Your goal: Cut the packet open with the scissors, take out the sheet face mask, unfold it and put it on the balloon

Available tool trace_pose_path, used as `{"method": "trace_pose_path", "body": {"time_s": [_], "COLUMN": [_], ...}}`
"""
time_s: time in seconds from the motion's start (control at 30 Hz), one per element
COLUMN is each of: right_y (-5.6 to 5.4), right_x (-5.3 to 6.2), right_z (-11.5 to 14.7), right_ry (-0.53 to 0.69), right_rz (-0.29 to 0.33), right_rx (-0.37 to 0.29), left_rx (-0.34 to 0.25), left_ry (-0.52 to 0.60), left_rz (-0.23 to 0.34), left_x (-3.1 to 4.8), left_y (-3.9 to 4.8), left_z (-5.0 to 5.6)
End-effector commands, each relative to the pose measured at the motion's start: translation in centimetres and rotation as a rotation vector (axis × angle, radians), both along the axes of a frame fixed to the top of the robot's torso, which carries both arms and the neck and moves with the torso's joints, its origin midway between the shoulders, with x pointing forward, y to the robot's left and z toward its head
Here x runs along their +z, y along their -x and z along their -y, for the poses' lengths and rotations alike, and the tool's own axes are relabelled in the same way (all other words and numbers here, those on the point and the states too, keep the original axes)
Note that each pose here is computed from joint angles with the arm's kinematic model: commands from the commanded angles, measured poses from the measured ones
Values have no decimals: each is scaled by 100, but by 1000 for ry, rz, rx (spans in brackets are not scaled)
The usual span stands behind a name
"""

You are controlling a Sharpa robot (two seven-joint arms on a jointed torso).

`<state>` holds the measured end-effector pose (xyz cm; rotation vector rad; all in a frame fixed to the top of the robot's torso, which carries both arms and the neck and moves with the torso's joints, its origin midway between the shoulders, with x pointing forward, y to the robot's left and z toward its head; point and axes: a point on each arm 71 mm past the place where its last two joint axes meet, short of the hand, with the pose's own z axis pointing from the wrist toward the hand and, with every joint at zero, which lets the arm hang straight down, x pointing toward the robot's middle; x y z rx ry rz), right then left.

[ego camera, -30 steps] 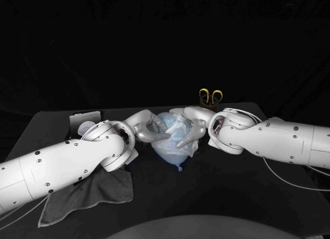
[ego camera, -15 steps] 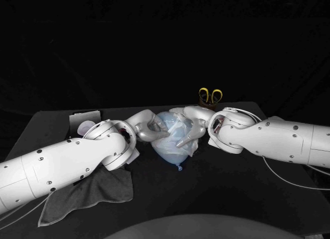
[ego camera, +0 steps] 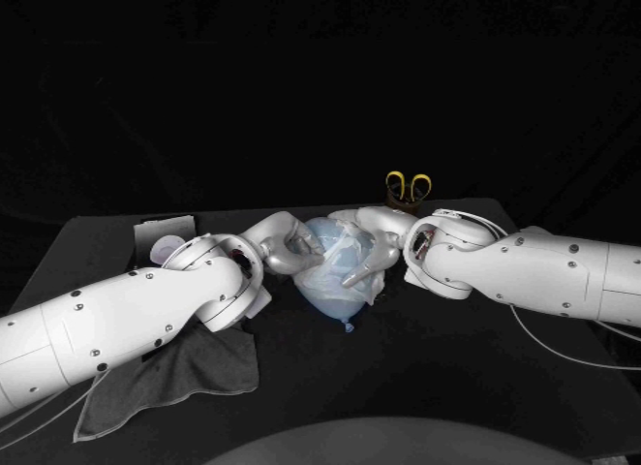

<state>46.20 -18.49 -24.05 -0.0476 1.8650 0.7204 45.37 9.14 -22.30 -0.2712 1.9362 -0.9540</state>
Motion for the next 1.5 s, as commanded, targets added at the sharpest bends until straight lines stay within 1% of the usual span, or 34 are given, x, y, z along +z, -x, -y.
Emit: {"method": "trace_pose_path", "body": {"time_s": [0.03,0.23,0.43,0.53,0.67,0.9,1.03,1.23,1.5], "right_y": [56,58,63,65,65,69,70,70,71], "right_x": [-112,-114,-115,-116,-119,-125,-126,-127,-127], "right_z": [-10,-10,-7,-5,-1,8,10,10,12], "right_ry": [43,43,44,45,46,47,48,49,50], "right_rz": [-59,-59,-59,-59,-59,-60,-59,-58,-58], "right_rx": [21,21,21,21,20,19,18,16,14], "left_rx": [31,75,120,140,164,189,193,192,189], "left_ry": [54,117,173,187,189,176,178,191,200], "left_rz": [-9,-50,-108,-126,-146,-172,-188,-211,-223], "left_x": [3,-6,-26,-33,-45,-70,-79,-86,-89], "left_y": [-8,-26,-39,-45,-60,-85,-85,-80,-78], "left_z": [-6,-40,-89,-130,-211,-329,-344,-333,-329]}}
